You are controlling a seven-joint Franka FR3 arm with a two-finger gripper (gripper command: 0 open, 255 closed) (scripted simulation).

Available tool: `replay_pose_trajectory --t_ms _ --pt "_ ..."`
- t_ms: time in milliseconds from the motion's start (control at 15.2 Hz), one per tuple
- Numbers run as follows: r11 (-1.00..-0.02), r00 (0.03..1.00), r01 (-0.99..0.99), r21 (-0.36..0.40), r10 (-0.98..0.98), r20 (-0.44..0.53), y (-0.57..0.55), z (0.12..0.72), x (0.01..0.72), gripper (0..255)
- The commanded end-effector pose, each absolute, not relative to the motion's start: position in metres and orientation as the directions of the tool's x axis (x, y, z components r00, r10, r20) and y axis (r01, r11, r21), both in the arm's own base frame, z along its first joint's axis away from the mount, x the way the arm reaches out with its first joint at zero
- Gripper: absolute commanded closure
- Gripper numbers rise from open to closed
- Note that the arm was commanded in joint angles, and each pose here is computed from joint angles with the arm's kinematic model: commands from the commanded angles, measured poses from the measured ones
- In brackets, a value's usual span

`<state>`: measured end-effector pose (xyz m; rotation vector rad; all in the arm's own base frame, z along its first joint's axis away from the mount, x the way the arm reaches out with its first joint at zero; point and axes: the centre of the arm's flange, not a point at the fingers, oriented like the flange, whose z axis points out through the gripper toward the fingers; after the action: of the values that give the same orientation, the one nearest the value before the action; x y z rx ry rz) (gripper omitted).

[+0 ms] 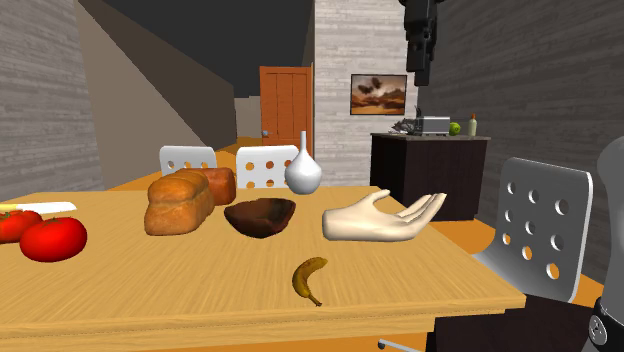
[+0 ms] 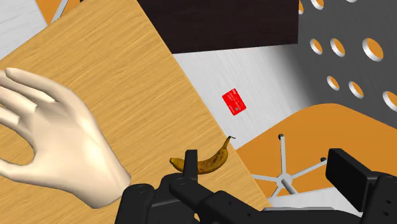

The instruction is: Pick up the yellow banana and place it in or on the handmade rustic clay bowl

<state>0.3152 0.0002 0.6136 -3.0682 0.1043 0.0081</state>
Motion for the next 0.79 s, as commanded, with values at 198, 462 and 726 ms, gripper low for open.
replay_pose_trajectory --t_ms 198,462,726 --pt "-0.989 0.993 -0.115 -0.09 -0.114 -0.022 -0.001 0.579 0.336 0" --pt "-0.978 0.984 -0.178 -0.113 -0.174 -0.043 -0.003 0.533 0.364 0" --pt "-0.961 0.97 -0.24 -0.136 -0.233 -0.064 -0.006 0.486 0.391 0"
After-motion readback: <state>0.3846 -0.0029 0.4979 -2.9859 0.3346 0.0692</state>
